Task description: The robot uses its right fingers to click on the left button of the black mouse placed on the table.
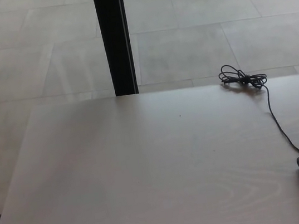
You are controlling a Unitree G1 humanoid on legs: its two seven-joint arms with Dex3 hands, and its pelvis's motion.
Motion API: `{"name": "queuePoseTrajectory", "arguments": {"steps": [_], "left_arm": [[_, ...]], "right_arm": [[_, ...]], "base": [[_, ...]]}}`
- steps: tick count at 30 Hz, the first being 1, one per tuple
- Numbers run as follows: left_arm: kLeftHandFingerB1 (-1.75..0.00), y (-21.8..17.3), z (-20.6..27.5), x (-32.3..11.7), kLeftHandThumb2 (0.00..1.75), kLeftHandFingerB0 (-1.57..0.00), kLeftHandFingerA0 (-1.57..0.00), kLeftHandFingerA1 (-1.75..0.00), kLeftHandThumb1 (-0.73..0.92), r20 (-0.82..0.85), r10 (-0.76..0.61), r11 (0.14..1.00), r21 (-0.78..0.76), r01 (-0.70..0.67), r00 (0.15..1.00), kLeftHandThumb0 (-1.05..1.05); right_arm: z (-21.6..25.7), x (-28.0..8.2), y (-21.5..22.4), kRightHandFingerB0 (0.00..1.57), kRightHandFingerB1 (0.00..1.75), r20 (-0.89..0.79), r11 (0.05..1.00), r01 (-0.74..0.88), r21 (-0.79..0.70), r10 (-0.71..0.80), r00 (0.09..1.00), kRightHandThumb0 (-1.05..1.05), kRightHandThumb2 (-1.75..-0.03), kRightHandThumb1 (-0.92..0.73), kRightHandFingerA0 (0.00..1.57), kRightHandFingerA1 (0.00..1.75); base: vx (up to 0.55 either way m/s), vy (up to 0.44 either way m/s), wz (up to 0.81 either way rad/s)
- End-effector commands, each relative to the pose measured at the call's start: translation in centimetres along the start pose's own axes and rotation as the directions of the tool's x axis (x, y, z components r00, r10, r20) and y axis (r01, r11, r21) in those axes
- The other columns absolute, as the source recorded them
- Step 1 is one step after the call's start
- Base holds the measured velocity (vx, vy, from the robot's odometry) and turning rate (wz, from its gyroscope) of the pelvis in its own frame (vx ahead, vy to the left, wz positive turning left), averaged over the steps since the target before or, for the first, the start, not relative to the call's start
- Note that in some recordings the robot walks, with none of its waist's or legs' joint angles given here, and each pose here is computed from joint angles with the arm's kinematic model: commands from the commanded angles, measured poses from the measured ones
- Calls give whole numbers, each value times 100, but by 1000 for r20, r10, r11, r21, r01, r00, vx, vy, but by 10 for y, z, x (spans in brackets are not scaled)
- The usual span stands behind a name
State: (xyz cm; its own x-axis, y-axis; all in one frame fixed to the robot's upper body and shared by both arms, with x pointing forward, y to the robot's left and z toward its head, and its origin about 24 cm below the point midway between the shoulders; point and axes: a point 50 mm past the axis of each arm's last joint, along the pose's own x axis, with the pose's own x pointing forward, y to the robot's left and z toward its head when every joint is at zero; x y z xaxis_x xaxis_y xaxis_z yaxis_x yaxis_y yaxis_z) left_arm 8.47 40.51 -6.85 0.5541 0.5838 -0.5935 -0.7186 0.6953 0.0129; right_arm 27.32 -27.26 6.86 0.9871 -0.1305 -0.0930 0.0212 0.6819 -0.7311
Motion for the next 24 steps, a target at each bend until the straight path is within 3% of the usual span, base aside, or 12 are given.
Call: {"name": "queuePoseTrajectory", "arguments": {"steps": [1,2,3,14,15,16,17,18,20,21,23,24], "left_arm": [[-44,5,15,1,72,-45,-65,-52,92,67,12,1000,25,-14,998,-83],[-52,5,14,1,91,-45,-64,-61,74,61,14,1000,-12,-13,998,-88],[-45,5,14,1,70,-48,-67,-55,92,61,9,1000,19,-11,998,-82],[-47,6,13,0,71,-45,-72,-57,92,62,0,1000,19,-1,998,-82],[-56,7,11,0,113,-39,-60,-64,73,54,11,1000,21,-12,998,-79],[-45,7,11,-1,72,-44,-66,-54,92,56,14,1000,20,-15,998,-81],[-57,7,11,-1,112,-39,-60,-65,73,58,11,1000,2,-11,998,-77],[-46,7,11,-1,70,-46,-69,-56,92,58,11,1000,-8,-10,998,-80],[-46,7,11,-1,72,-45,-67,-54,92,58,9,1000,17,-10,998,-81],[-52,7,11,-1,91,-41,-70,-63,75,62,13,1000,18,-14,998,-87],[-46,7,11,-1,70,-45,-70,-57,92,66,16,1000,16,-17,998,-84],[-57,8,12,-1,113,-40,-62,-65,74,67,13,1000,18,-14,998,-78]], "right_arm": [[-12,-4,2,44,34,48,972,-50,-231,62,997,-54,-60,-68,31,38],[-14,-5,2,46,33,48,958,-40,-283,56,997,-56,-59,-68,33,38],[-17,-6,4,47,35,68,947,-32,-318,57,996,-55,-61,-69,31,41],[-11,-10,24,44,35,164,932,-81,-354,147,975,-53,-61,-70,28,41],[-6,-10,28,44,34,188,934,-84,-347,157,970,-54,-60,-68,27,41],[-4,-9,29,45,35,202,935,-76,-346,154,967,-53,-60,-69,28,41],[-2,-9,29,46,36,225,932,-62,-357,150,963,-54,-61,-69,29,42],[-1,-9,29,46,35,236,925,-51,-377,149,960,-55,-61,-70,29,42],[-1,-8,29,44,34,233,922,-55,-384,155,960,-58,-62,-72,27,41],[-1,-8,28,44,34,237,908,-45,-417,157,959,-58,-62,-73,27,40],[-1,-8,27,45,34,240,902,-39,-430,156,958,-59,-62,-73,27,41],[-2,-7,26,44,34,237,891,-31,-452,154,959,-62,-63,-75,28,39]], "base": [[0,0,0],[0,0,0],[0,0,0],[0,0,0],[0,0,0],[0,0,0],[0,0,0],[0,0,0],[0,0,0],[0,0,0],[0,0,0],[0,0,0]]}}
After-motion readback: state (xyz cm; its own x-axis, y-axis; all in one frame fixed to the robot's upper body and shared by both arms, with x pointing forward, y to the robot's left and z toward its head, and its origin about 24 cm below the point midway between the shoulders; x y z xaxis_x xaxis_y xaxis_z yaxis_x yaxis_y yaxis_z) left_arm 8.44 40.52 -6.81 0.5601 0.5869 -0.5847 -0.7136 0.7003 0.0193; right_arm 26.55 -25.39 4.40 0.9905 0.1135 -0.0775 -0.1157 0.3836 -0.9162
